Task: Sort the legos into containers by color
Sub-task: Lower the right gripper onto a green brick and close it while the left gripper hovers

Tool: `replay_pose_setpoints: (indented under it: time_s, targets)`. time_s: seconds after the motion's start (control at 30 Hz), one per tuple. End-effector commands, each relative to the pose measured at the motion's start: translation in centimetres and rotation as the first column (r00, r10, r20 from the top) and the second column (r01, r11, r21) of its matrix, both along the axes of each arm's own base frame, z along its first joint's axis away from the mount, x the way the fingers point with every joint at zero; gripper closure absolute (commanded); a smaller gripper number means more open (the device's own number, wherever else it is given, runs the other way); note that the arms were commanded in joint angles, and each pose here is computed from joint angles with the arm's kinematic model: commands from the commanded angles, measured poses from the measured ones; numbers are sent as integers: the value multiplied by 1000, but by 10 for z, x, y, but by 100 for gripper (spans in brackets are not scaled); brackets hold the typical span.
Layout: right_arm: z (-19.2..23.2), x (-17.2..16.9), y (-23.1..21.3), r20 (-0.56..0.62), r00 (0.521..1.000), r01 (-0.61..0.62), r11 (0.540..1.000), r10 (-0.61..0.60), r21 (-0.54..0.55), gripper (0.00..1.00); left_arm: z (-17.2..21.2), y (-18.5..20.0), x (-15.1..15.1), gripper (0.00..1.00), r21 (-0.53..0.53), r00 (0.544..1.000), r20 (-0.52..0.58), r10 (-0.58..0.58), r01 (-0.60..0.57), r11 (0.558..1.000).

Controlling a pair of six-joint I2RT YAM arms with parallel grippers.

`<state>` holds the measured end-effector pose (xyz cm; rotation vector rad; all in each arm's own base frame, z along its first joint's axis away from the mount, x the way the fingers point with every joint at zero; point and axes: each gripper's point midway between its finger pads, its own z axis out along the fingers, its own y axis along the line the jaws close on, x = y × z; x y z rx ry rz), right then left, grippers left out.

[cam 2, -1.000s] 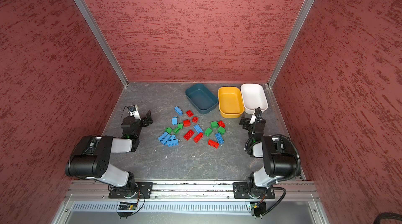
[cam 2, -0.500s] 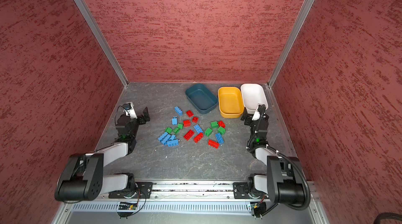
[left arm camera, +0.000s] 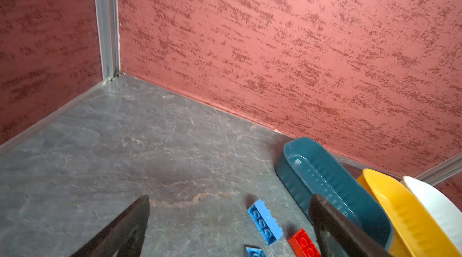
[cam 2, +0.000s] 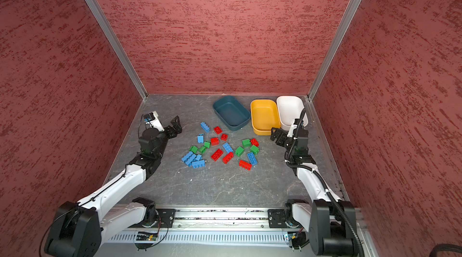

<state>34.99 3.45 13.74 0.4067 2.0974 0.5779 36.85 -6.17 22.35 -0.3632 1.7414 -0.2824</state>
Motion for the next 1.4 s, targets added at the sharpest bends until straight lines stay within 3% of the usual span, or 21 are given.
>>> replay_pose_setpoints:
  time_s: [0.0, 0.1, 0.33, 0.7, 1.03, 1.37]
  targets:
    - [-23, -19, 36, -186, 975, -89, 983, 119, 158, 1, -24, -15, 0, 1, -54, 991, -132, 23, -30, 998]
    - [-41, -23, 48, -273, 952, -112, 988, 138, 110, 1, -35, -35, 6, 1, -42, 981, -192, -1, -7, 999]
    - [-68, -20, 65, -408, 904, -193, 973, 126, -127, 2, -45, -67, 19, 1, 44, 970, -241, -22, 33, 998]
    - [-100, -20, 96, -517, 830, -365, 906, 211, -217, 19, -50, -82, 27, 1, 76, 966, -255, -46, 68, 995]
    - [-111, -14, 92, -554, 820, -387, 852, 143, -353, 38, -55, -85, 32, 1, 98, 961, -274, -43, 73, 993]
    - [-88, -11, 89, -484, 863, -353, 856, 143, -377, 55, -55, -88, 35, 1, 131, 961, -274, -36, 74, 989]
